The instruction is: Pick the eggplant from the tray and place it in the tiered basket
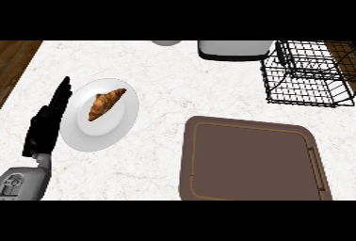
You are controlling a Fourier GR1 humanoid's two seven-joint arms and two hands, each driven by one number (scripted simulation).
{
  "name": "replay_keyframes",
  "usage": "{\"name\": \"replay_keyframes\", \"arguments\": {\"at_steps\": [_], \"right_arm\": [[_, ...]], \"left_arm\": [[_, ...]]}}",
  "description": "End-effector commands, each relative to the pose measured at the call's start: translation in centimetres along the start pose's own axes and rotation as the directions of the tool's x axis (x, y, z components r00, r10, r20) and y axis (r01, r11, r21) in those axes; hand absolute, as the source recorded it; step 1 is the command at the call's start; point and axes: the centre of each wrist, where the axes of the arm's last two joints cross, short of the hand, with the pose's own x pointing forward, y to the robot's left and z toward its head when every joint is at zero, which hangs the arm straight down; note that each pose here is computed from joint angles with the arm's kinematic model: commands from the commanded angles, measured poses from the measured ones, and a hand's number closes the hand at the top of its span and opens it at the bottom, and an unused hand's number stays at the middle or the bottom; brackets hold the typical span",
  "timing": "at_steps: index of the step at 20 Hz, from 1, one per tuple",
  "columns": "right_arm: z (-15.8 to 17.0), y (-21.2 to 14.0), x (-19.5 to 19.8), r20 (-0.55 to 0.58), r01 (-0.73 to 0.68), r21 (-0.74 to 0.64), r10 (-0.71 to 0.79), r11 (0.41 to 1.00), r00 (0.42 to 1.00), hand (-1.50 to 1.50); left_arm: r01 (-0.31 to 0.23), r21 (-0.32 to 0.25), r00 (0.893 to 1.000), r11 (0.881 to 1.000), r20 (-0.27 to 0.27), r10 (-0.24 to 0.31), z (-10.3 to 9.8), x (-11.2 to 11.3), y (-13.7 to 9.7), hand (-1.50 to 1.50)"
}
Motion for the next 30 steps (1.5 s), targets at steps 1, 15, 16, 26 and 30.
{"name": "replay_keyframes", "arguments": {"at_steps": [1,15,16,26,30], "right_arm": [[0.4,2.1,-0.5,0.006,0.070,0.073,-0.070,0.995,0.998,1.50],[0.7,5.2,-5.3,-0.153,0.395,0.112,-0.377,0.912,0.913,-1.50],[0.8,5.5,-5.5,-0.177,0.436,0.064,-0.420,0.898,0.890,-1.50],[-0.3,-1.5,-9.5,-0.176,0.510,-0.158,-0.532,0.846,0.828,-1.50],[0.5,-3.7,-13.2,-0.278,0.559,-0.152,-0.578,0.815,0.767,-1.50]], "left_arm": [[-0.022,-0.006,1.000,1.000,-0.006,0.022,-0.1,0.4,-0.6,0.00],[0.012,-0.010,1.000,1.000,0.002,-0.012,0.4,0.7,-1.5,0.00],[0.002,0.007,1.000,1.000,0.002,-0.002,0.3,0.8,-0.8,0.00],[0.012,0.022,1.000,1.000,0.004,-0.012,0.1,-0.3,0.2,0.00],[-0.005,0.019,1.000,1.000,-0.006,0.005,0.6,-0.6,-0.3,0.00]]}}
